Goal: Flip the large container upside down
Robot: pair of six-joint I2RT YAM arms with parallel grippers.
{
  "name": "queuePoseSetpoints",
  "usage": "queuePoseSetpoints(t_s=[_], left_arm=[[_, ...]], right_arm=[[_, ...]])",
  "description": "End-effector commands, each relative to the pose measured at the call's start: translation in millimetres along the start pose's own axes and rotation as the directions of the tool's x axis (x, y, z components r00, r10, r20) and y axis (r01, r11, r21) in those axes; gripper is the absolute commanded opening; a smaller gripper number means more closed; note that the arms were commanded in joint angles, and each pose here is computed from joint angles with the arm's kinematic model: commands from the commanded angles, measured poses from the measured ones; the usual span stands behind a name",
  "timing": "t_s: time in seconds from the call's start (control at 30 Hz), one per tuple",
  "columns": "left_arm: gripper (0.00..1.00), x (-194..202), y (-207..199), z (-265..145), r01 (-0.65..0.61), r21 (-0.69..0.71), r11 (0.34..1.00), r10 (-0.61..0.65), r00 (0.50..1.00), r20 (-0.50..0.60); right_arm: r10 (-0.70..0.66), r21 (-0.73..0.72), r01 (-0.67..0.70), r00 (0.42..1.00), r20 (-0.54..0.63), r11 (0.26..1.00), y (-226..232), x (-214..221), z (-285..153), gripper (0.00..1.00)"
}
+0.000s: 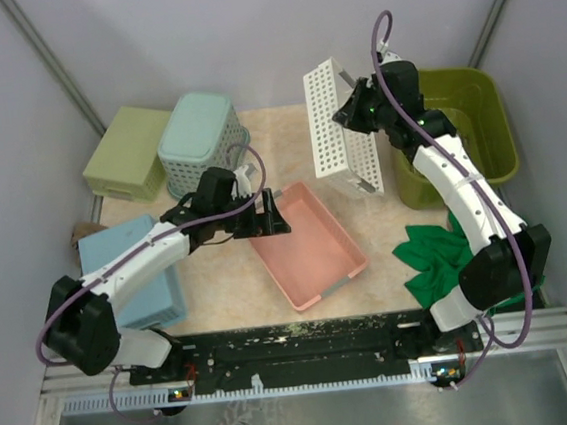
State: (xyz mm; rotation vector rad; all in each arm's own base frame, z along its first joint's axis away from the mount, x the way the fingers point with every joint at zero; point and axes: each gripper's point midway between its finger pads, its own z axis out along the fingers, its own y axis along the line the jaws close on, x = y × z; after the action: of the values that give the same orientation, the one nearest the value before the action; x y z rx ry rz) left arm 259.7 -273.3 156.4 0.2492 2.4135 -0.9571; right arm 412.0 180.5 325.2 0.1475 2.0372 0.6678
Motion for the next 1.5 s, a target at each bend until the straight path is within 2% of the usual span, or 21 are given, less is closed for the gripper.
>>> queuePoseSetpoints(t_s=[0.0, 0.1, 0.2, 0.37, 0.57, 0.77, 0.97, 1.17, 1.27, 1.47], left_arm=[[0.94, 10, 7, 21, -0.006, -0.011, 1.000, 0.005, 0.999, -0.040], [0.94, 25, 15, 30, 0.000, -0.019, 1.000, -0.002, 0.994, -0.106], [0.94, 29, 23, 33, -0.011, -0.054, 0.998, 0.004, 0.992, -0.125], [0.95, 32, 41, 36, -0.030, -0.157, 0.987, 0.002, 0.984, -0.180], [0.97, 58, 66, 12, -0.091, -0.236, 0.967, 0.037, 0.974, -0.224], [0.96, 72, 68, -14, -0.121, -0.264, 0.957, 0.044, 0.959, -0.282], [0.97, 28, 32, -46, -0.154, -0.214, 0.965, 0.123, 0.981, -0.151], [0.98, -39, 16, -88, -0.115, -0.308, 0.945, 0.161, 0.979, 0.128], [0.98, -53, 9, -100, -0.083, -0.300, 0.950, 0.151, 0.965, 0.214], [0.98, -65, 5, -113, -0.046, -0.288, 0.957, 0.141, 0.938, 0.317]], right_arm=[[0.004, -0.146, 0.005, 0.998, 0.059, 0.989, 18, -34, 0, 0.00], [0.019, -0.162, -0.015, 0.999, 0.026, 0.987, 15, -31, 10, 0.00], [0.036, -0.170, -0.030, 0.999, 0.029, 0.985, 14, -31, 19, 0.00], [0.144, -0.227, -0.131, 0.989, 0.042, 0.965, 17, -27, 35, 0.00], [0.187, -0.281, -0.178, 0.982, 0.004, 0.943, 24, -24, 52, 0.00], [0.211, -0.320, -0.212, 0.977, -0.037, 0.923, 27, -18, 70, 0.00], [0.227, -0.360, -0.238, 0.971, -0.074, 0.902, 43, -13, 86, 0.00], [0.225, -0.320, -0.234, 0.972, -0.065, 0.918, 70, -5, 125, 0.00], [0.308, -0.372, -0.318, 0.947, -0.088, 0.872, 85, -7, 141, 0.00], [0.460, -0.428, -0.480, 0.874, -0.156, 0.766, 89, -4, 171, 0.00]])
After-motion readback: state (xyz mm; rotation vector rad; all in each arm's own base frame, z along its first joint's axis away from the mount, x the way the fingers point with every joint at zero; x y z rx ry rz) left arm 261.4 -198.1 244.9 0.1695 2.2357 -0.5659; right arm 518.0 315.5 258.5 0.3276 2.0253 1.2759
